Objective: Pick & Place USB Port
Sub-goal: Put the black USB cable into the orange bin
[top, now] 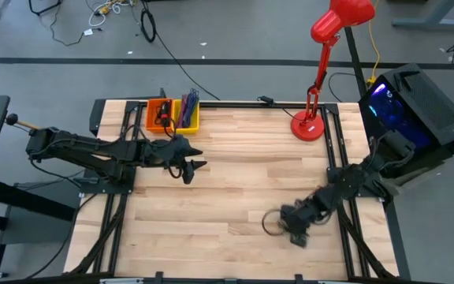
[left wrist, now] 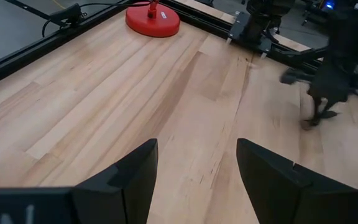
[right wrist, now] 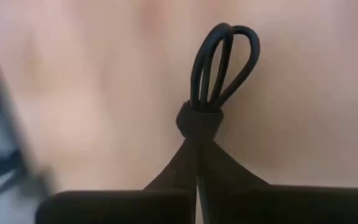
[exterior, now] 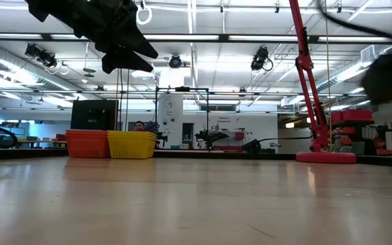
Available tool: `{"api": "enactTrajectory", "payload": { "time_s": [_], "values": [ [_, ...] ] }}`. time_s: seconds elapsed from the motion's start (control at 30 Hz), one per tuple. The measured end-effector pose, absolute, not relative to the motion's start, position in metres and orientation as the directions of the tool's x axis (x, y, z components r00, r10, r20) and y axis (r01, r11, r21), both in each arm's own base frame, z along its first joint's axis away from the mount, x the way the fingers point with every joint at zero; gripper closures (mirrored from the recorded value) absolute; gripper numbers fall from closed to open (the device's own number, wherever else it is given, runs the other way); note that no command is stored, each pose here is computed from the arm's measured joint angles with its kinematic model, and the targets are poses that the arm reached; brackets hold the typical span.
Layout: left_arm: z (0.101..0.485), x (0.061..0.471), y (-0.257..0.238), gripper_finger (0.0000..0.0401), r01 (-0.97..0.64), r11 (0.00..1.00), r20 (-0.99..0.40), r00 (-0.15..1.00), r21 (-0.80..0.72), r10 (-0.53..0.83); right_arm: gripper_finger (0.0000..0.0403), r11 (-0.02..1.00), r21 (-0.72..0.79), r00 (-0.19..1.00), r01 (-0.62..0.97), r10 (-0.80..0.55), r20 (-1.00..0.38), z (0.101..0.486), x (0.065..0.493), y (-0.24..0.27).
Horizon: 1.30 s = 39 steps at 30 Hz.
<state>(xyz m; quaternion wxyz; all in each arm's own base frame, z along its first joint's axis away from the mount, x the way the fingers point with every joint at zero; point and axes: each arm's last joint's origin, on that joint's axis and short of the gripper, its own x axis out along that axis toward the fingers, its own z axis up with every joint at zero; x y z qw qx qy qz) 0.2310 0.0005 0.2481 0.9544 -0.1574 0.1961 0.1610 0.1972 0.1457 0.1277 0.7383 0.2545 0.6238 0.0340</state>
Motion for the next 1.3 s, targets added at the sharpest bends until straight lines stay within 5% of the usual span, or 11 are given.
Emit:
{"api": "enactTrajectory", "payload": {
  "time_s": [0.53, 0.87, 1.3],
  "values": [
    [0.248, 0.231, 0.001, 0.0179, -0.384, 0.893, -0.423, 0.868, -0.236, 0.261, 0.0403, 0.964, 0.189, 0.564, 0.187, 0.052, -0.824, 0.166, 0.233, 0.054],
    [0.249, 0.230, 0.003, 0.0179, -0.451, 0.861, -0.409, 0.849, -0.234, 0.333, 0.0403, 0.981, 0.152, 0.870, 0.118, -0.028, -0.493, 0.199, 0.269, -0.003],
    [0.249, 0.239, 0.003, 0.0179, -0.449, 0.850, -0.357, 0.869, -0.277, 0.343, 0.0403, 0.989, 0.147, 0.986, 0.001, 0.024, -0.166, 0.230, 0.278, -0.037]
  ]
}}
